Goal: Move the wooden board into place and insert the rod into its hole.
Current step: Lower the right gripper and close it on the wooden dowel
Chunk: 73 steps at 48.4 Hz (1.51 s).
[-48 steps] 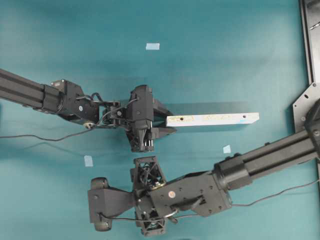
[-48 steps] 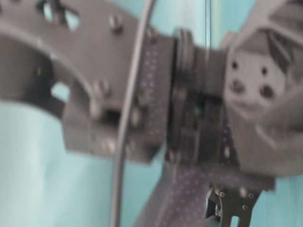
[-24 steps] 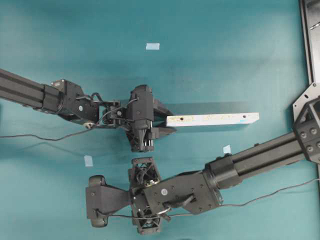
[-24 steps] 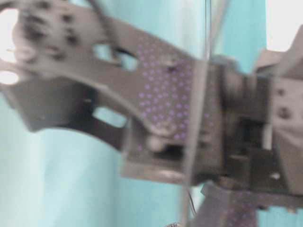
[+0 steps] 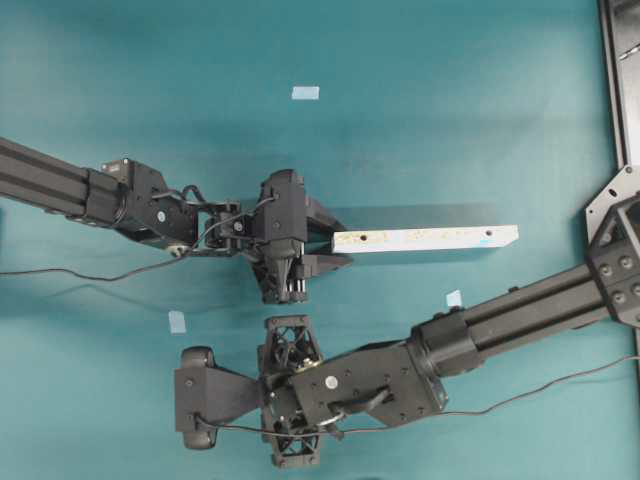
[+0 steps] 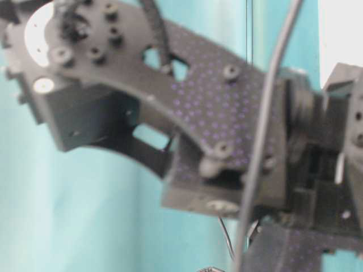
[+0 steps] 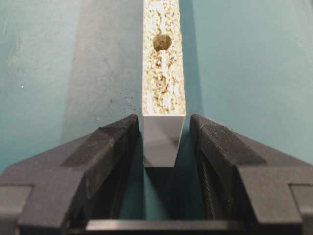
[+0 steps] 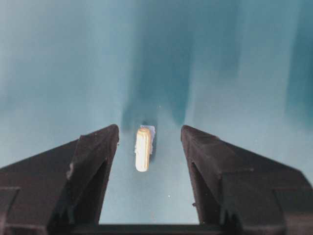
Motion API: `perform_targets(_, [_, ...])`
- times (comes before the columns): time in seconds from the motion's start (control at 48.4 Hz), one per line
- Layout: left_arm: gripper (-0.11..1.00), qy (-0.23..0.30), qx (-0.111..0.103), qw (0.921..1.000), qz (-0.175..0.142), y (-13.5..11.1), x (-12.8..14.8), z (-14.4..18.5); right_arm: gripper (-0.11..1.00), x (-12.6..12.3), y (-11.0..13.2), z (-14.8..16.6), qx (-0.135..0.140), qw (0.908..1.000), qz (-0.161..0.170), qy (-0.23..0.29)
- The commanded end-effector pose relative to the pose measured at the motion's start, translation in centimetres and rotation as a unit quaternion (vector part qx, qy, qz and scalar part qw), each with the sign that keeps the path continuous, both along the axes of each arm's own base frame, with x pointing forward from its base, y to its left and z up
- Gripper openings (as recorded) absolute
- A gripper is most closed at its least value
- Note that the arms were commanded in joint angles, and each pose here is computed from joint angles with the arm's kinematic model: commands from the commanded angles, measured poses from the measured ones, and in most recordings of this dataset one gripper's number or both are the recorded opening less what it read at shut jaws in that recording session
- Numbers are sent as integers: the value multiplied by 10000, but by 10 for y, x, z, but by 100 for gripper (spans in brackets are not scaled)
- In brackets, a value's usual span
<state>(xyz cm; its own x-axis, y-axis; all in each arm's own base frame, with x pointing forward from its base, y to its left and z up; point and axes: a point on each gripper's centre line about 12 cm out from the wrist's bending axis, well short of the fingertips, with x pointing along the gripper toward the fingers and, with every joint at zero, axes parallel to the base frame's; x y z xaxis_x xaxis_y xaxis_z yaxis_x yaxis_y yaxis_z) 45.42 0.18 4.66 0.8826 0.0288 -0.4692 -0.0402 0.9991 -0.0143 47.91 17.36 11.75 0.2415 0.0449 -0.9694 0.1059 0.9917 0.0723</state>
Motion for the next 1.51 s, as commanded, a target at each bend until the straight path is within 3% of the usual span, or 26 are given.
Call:
perform_targets(0.0, [48,139,15,9998,143,13,-7,-5,58,2,-1,13,67,9998,-20,-172])
perform_targets(1.095, [48,116,9,9998,146,13,-6,-4,57,2,0,5,138,9994,8,-332])
perform_targets(1.281, [48,116,9,9998,139,13,-6,-4,47,2,0,5,136,9994,3,-309])
perform_targets(1.488, [48,100,9,9999,139,13,-5,-3,46,1,-1,4,131,9995,-1,-278])
